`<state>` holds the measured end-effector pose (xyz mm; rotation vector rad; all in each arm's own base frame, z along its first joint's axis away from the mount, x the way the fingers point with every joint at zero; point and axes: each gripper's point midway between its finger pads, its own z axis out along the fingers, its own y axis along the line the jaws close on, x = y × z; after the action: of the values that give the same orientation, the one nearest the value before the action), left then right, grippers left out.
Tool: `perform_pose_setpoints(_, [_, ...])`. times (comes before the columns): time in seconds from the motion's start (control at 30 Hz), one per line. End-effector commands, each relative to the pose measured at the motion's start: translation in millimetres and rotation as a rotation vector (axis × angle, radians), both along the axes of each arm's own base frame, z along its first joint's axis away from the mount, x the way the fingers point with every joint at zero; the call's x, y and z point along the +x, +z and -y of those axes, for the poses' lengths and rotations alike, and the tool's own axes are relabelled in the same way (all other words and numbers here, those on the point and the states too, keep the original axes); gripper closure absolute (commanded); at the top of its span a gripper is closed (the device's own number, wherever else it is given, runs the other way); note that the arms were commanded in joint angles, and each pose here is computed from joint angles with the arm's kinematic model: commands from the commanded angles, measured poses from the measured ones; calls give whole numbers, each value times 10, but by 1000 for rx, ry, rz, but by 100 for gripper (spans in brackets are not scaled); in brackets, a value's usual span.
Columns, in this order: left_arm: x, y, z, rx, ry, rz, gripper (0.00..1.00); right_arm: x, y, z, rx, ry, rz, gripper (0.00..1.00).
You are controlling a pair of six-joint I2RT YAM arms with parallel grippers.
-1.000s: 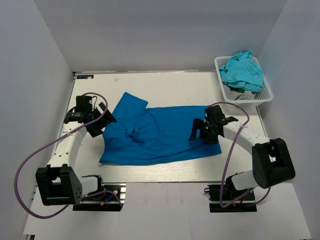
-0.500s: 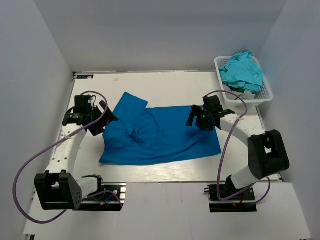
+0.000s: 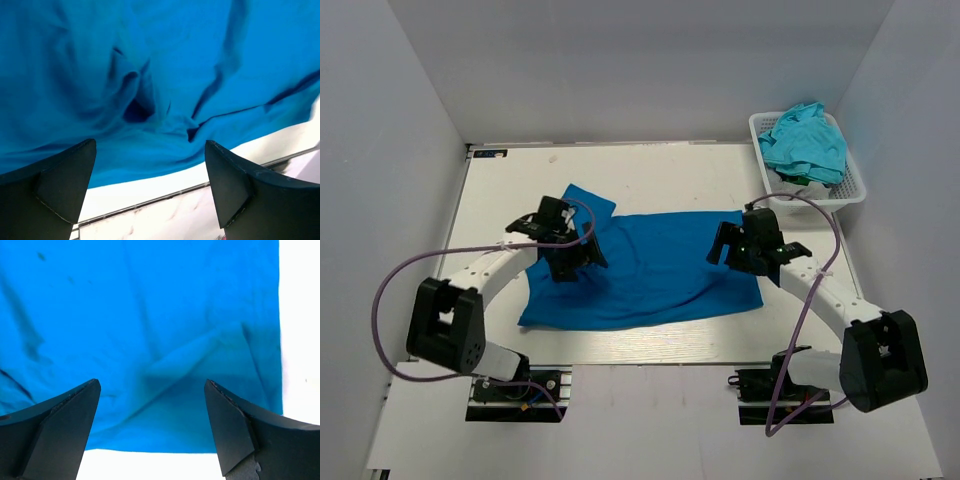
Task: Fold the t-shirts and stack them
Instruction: Grap the side of the flattened tshirt furthest away from the robot with both arms
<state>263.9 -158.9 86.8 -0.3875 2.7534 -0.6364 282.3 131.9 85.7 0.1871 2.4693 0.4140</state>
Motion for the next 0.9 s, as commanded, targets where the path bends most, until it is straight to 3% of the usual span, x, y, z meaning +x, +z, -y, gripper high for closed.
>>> perform_pose_setpoints(0.0, [125,-23,125,31,-13,23,0,-101,-42,119,-27,-29,-14,10])
perform_pose_setpoints(0.13, [191,-139,292,56,-54,2,0,-90,3,168,-37,-44,9,10])
perform_pose_setpoints(0.47, [623,49,663,77,-102,87,0,-72,55,248,-63,-56,23,10])
perform_pose_setpoints(0.57, [687,-104,799,88,-149,68,0,-70,76,248,-56,-57,29,10])
perform_pose_setpoints(0.7, [720,-264,857,176,-184,28,0,-74,92,248,-54,-60,29,10])
perform_pose_setpoints(0.87, [910,27,740,276,-183,138,0,-91,143,214,-36,-33,54,10])
